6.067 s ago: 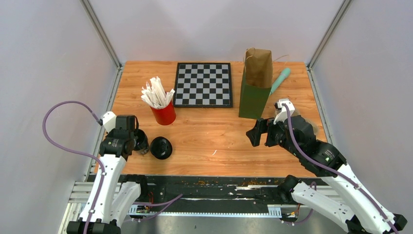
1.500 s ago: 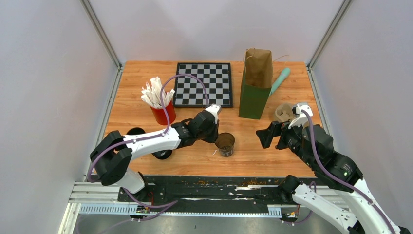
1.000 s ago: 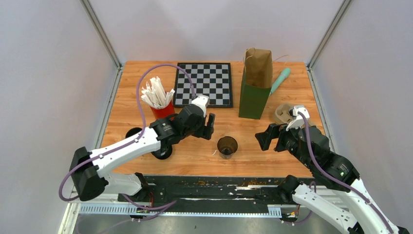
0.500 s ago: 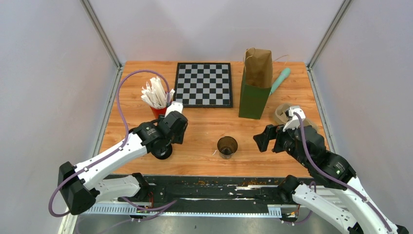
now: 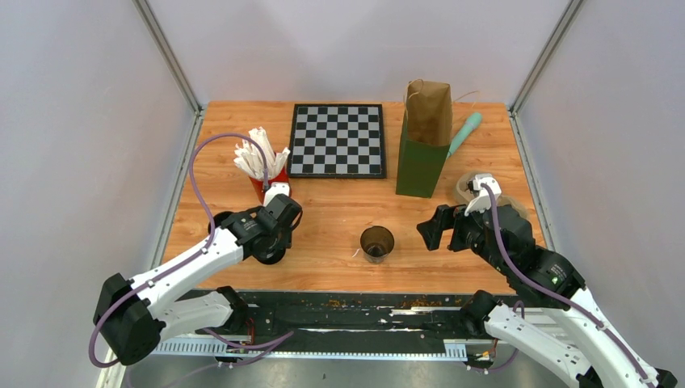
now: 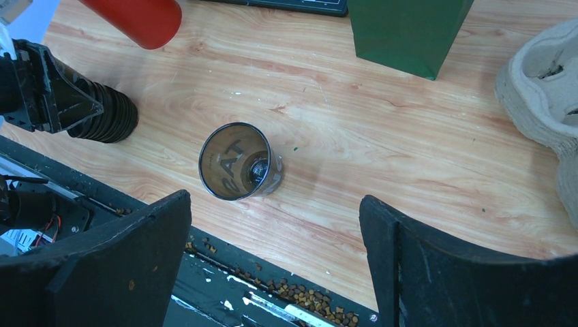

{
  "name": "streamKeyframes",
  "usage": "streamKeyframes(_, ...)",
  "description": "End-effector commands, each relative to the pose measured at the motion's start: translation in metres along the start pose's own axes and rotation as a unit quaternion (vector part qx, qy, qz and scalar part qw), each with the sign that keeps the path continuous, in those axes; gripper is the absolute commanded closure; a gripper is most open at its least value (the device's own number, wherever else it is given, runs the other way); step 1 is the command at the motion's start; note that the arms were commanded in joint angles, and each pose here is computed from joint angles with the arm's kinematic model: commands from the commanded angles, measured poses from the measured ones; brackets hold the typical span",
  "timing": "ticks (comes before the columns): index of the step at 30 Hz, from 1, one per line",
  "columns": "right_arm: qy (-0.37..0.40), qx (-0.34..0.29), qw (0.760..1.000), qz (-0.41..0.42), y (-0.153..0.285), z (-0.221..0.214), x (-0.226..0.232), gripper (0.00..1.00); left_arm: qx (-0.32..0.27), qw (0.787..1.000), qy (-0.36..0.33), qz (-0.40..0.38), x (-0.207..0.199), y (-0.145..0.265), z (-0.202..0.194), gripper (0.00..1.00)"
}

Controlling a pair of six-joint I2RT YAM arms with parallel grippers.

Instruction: Pack the takeout coffee

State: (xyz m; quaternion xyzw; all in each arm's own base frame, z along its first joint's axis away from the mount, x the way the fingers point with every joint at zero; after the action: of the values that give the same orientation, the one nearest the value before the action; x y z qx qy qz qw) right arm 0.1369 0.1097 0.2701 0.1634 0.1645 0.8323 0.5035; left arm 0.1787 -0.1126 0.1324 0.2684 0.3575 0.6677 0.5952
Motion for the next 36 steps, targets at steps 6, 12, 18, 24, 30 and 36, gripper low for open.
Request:
streamKeyframes(6,-0.013,-0.016,1.000,0.006,-0.001,0.011,0.004,0.08,-0.011,0.999,0.040,-0.027,-0.008,-0.006,0.002,0.57)
streamKeyframes(12,-0.015,-0.011,1.000,0.004,-0.002,0.008,0.004,0.08,-0.012,0.998,0.041,-0.036,-0.010,-0.003,0.004,0.63)
streamKeyframes(18,-0.017,-0.009,1.000,0.003,-0.003,0.007,0.004,0.08,-0.015,0.998,0.043,-0.039,-0.009,0.000,0.005,0.72)
streamKeyframes(24,-0.018,-0.008,1.000,0.003,-0.004,0.006,0.004,0.08,-0.022,0.998,0.044,-0.047,-0.008,0.007,0.009,0.81)
streamKeyframes(30,-0.019,-0.007,1.000,0.004,-0.006,0.006,0.005,0.08,-0.027,0.998,0.041,-0.044,-0.005,0.009,0.010,0.90)
streamKeyframes(36,-0.019,-0.005,1.000,0.005,-0.007,0.006,0.006,0.08,-0.031,0.998,0.042,-0.026,-0.001,0.007,0.011,0.76)
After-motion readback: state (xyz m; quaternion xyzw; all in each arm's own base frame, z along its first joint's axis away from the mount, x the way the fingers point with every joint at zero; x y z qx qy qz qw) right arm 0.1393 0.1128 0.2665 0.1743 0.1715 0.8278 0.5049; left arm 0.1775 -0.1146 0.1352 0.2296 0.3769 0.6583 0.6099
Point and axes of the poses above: each gripper's point midway between its finger pads, its own y axis back along the fingers, its own x axis along the line the jaws close on, z = x × y, the point moved 4 cm from there along y, back along the fingers, and after that the axes turned 12 degrees about y, right-handed, at the moved point
